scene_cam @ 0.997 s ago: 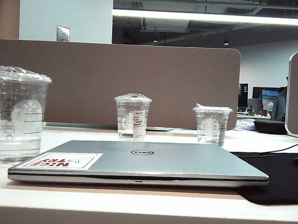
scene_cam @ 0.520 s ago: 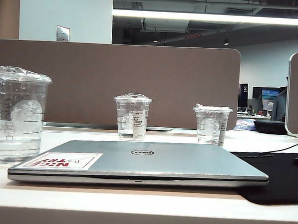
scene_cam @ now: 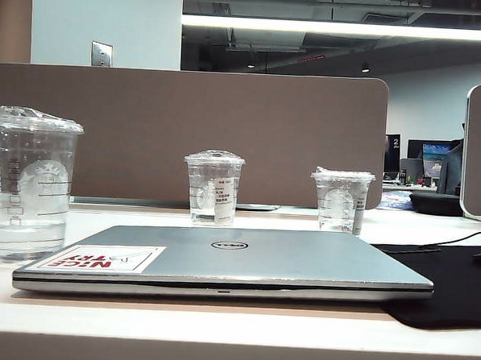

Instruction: Pick up the coffee cup on the left and place it on the left side of the laptop.

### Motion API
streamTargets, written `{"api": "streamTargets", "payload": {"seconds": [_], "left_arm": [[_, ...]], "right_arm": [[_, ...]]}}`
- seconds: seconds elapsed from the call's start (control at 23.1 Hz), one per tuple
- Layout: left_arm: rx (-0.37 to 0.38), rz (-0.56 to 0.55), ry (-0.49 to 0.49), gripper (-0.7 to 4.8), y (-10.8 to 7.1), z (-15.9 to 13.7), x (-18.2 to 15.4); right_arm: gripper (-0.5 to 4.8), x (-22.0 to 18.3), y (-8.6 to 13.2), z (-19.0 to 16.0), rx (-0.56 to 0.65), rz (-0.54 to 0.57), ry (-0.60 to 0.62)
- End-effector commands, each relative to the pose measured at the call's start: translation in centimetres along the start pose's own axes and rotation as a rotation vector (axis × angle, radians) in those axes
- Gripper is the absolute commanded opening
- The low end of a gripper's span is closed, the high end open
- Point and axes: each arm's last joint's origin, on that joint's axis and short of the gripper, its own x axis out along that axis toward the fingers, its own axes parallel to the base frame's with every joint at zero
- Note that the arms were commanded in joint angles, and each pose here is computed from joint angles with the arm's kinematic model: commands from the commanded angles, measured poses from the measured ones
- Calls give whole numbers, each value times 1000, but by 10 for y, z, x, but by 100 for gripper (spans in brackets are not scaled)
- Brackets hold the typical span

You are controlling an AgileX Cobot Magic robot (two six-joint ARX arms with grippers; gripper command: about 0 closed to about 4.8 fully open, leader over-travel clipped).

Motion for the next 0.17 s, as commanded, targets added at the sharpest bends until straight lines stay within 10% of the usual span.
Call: {"api": "streamTargets", "payload": {"seconds": [0.04,0.17], "left_arm": [[-2,1,-16,-5,0,2,0],[-2,1,-16,-5,0,2,0]], "right_arm": [[-4,0,0,0,3,0,-15],[-4,0,0,0,3,0,-15]]}}
